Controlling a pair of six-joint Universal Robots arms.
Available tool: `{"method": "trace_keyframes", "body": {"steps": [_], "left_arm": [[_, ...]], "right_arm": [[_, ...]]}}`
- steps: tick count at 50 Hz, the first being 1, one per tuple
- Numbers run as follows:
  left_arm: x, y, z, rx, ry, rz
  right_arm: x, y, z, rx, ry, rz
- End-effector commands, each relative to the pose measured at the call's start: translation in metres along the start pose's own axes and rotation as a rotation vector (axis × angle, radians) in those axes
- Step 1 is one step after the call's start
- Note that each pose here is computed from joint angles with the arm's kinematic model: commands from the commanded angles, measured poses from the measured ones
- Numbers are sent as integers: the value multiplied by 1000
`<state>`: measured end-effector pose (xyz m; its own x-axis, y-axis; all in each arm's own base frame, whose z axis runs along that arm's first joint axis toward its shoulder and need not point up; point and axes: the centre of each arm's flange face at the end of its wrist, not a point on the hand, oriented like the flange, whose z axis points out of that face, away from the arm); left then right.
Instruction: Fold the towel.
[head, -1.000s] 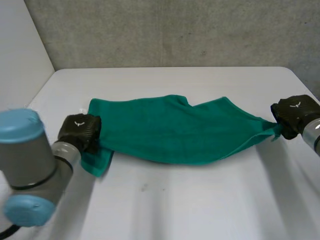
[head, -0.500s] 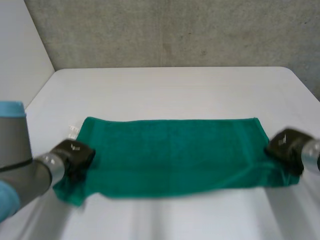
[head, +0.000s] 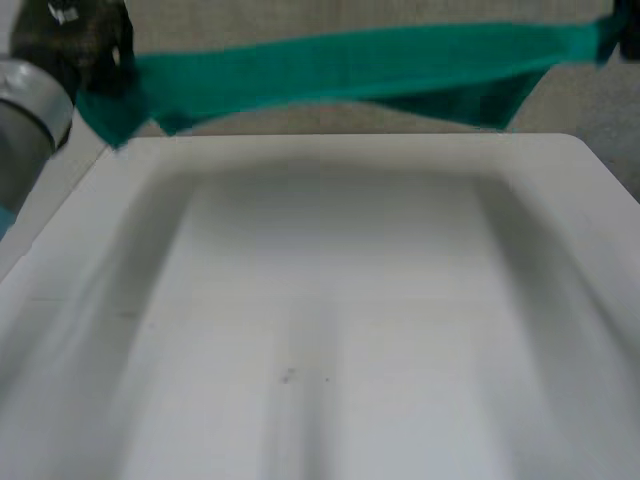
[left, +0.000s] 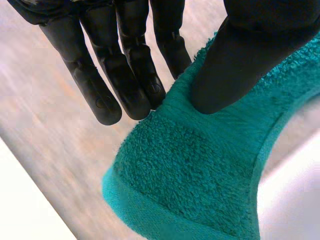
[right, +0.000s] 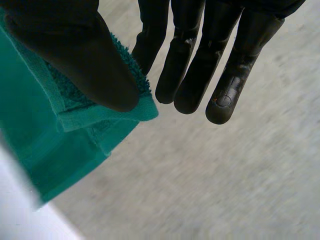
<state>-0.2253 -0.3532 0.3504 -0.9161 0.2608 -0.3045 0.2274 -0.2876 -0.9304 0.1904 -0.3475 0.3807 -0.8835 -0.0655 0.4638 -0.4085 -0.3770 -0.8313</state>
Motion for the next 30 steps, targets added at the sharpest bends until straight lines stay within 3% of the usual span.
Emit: {"method": "trace_keyframes", "body": {"steps": [1, 4, 9, 13, 25, 30], "left_arm": [[14, 76, -37, -312, 142, -43], [16, 88, -43, -354, 151, -52], [31, 135, -59, -497, 188, -80], [47, 180, -72, -614, 226, -103], [42, 152, -72, -543, 206, -79], [48, 128, -108, -539, 219, -76]], "right_arm": [[-32, 54, -32, -209, -126, 14], [-45, 71, -44, -266, -181, 24], [-81, 129, -71, -451, -313, 57], [-92, 149, -79, -516, -347, 69], [-88, 158, -81, -544, -325, 68], [-86, 163, -85, -566, -322, 71]]}}
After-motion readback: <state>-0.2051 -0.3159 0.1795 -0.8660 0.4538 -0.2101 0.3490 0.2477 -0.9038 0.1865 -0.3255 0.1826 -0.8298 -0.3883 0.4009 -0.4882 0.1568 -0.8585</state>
